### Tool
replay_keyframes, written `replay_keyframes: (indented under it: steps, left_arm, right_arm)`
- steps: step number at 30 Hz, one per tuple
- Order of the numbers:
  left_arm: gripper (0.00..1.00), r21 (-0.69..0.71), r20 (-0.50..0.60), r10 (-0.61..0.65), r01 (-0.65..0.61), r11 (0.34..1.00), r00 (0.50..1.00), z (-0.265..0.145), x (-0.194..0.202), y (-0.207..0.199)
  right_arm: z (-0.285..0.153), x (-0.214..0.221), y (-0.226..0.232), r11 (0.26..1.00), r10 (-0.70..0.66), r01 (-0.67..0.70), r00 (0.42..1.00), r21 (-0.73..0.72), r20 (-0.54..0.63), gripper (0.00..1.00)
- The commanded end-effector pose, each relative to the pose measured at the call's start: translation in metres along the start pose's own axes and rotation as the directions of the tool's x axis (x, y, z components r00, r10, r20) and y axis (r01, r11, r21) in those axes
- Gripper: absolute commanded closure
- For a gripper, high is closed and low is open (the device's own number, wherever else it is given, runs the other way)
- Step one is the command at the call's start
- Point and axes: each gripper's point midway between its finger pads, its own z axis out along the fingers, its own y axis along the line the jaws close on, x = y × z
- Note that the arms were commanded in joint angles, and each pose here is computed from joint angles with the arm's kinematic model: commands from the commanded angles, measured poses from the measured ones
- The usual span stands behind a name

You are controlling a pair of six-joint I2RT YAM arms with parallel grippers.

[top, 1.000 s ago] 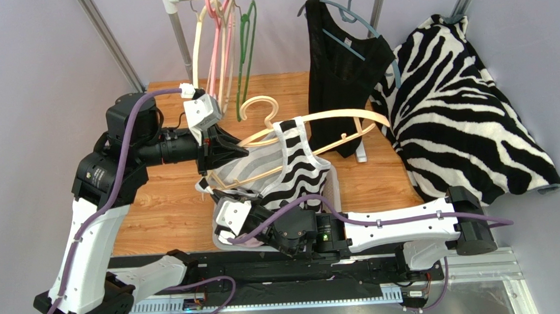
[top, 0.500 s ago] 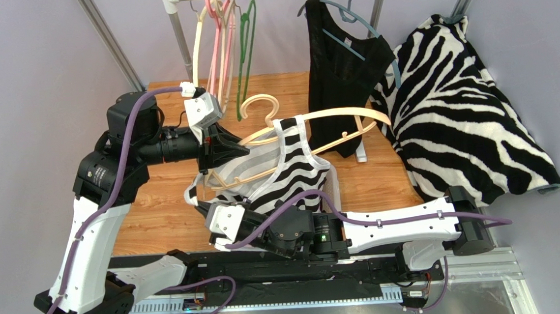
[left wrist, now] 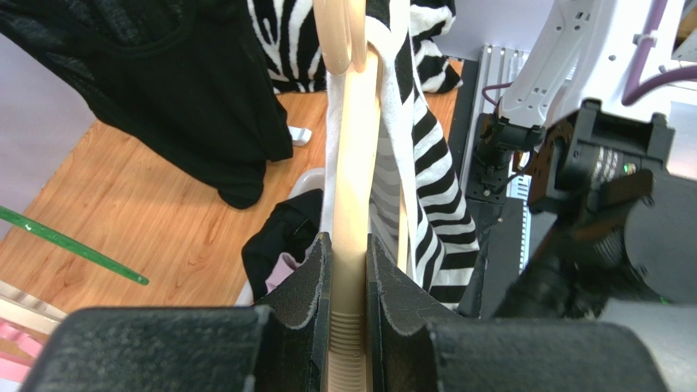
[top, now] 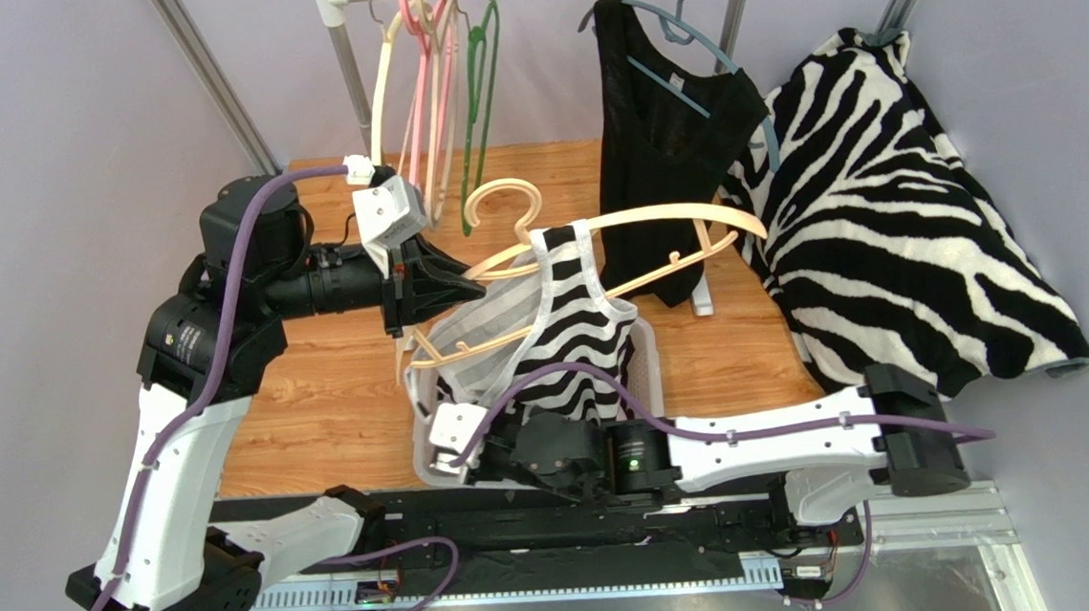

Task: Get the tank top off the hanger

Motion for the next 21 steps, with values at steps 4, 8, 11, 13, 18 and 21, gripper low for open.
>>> replay_keyframes:
  steps: [4, 8, 11, 13, 18, 21]
  left_arm:
    - [0.96, -0.008, 0.079, 0.068, -0.067, 0.998, 0.995, -0.012, -0.027, -0.008]
    - [0.97, -0.015, 0.074, 0.078, -0.077, 0.997, 0.994, -0.013, -0.025, -0.006]
    - [0.96, -0.026, 0.054, 0.092, -0.091, 0.996, 0.994, -0.014, -0.02, -0.004]
    - [0.96, -0.031, 0.038, 0.11, -0.109, 0.994, 0.993, -0.014, -0.014, -0.002]
    - [0.96, -0.085, -0.018, 0.146, -0.147, 0.985, 0.989, -0.016, 0.002, 0.008]
    - [0.96, -0.114, -0.061, 0.175, -0.181, 0.977, 0.983, -0.018, 0.013, 0.014]
  right_arm:
    - [-0.079, 0.01, -0.081, 0.956, 0.113, -0.111, 0.994, 0.272, 0.008, 1.0]
    - [-0.113, 0.018, -0.102, 0.939, 0.109, -0.095, 0.994, 0.331, -0.023, 0.82]
    - [-0.129, 0.012, -0.11, 0.938, 0.111, -0.092, 0.993, 0.335, -0.037, 0.41]
    - [-0.139, 0.006, -0.112, 0.943, 0.116, -0.096, 0.992, 0.318, -0.043, 0.18]
    - [-0.167, -0.057, -0.126, 0.948, 0.165, -0.185, 0.981, 0.26, 0.099, 0.17]
    - [-0.182, -0.085, -0.14, 0.939, 0.167, -0.209, 0.972, 0.273, 0.168, 0.23]
